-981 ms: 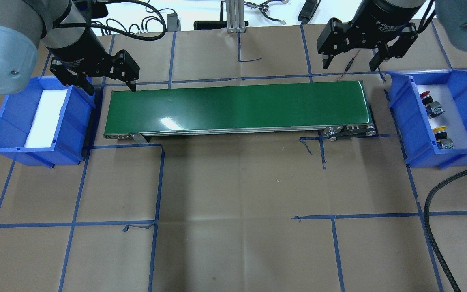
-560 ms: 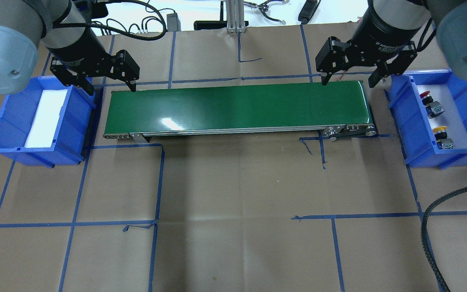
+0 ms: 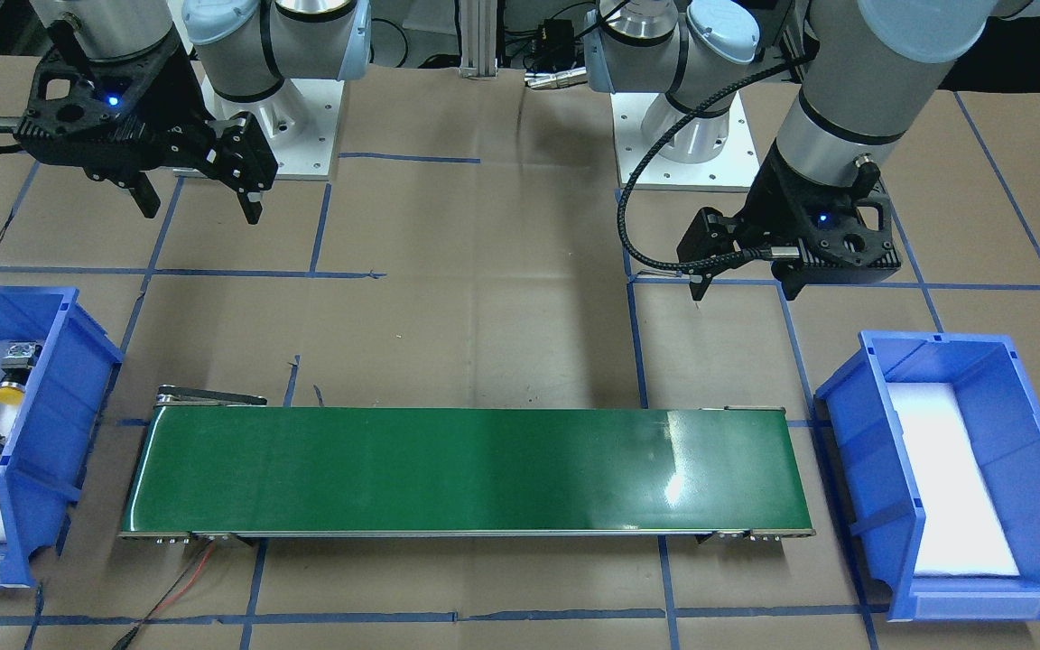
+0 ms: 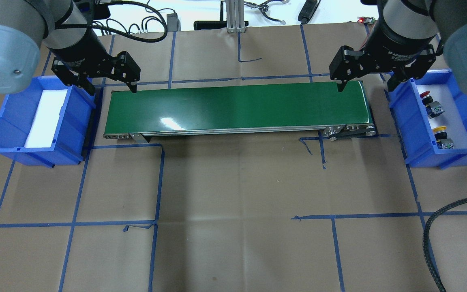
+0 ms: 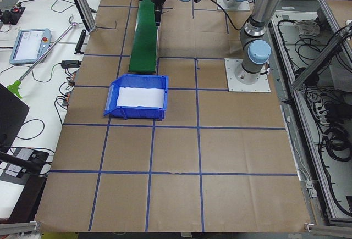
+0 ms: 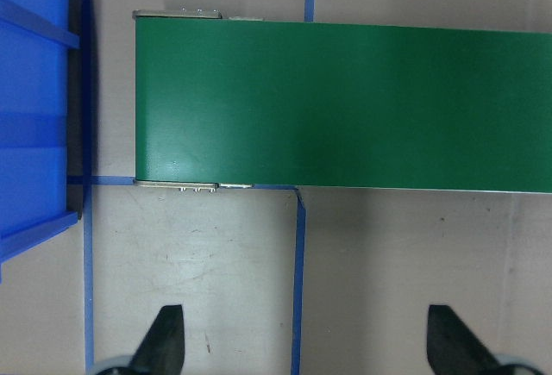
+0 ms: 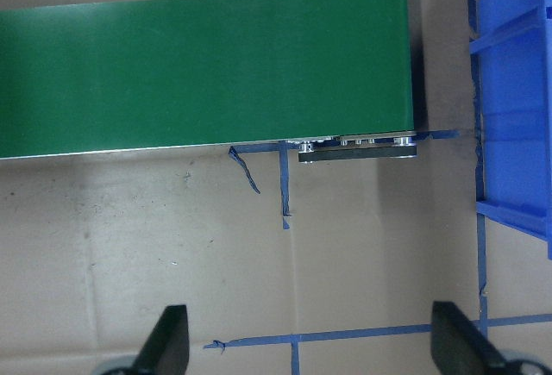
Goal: Transport two buttons from left to right
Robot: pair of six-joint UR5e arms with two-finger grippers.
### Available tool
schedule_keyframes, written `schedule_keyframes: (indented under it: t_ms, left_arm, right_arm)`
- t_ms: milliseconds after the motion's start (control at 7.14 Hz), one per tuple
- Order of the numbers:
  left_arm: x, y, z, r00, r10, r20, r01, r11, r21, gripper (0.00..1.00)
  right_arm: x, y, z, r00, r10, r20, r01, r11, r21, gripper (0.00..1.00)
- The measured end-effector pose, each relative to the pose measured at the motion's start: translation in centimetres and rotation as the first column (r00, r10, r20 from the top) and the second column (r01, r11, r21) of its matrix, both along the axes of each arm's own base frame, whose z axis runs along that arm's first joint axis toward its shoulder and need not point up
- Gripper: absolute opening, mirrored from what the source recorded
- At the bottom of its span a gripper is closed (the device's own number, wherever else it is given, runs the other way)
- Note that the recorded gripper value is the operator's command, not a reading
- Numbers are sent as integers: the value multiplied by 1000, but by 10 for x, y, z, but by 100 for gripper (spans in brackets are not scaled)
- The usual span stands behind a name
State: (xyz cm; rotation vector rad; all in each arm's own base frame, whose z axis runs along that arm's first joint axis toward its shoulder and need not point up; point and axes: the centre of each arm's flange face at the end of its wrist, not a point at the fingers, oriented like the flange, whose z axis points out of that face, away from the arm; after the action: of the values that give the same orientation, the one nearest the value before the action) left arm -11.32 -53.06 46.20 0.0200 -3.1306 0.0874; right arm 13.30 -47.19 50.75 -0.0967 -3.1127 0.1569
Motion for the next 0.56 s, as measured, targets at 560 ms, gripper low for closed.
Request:
schedule_keyframes:
  t_ms: [560]
  left_arm:
    - [-1, -1, -7, 1000, -14, -1, 14, 999, 30, 100]
  right_arm:
    - [4, 1, -1, 999, 2, 43, -2, 1000, 11, 100]
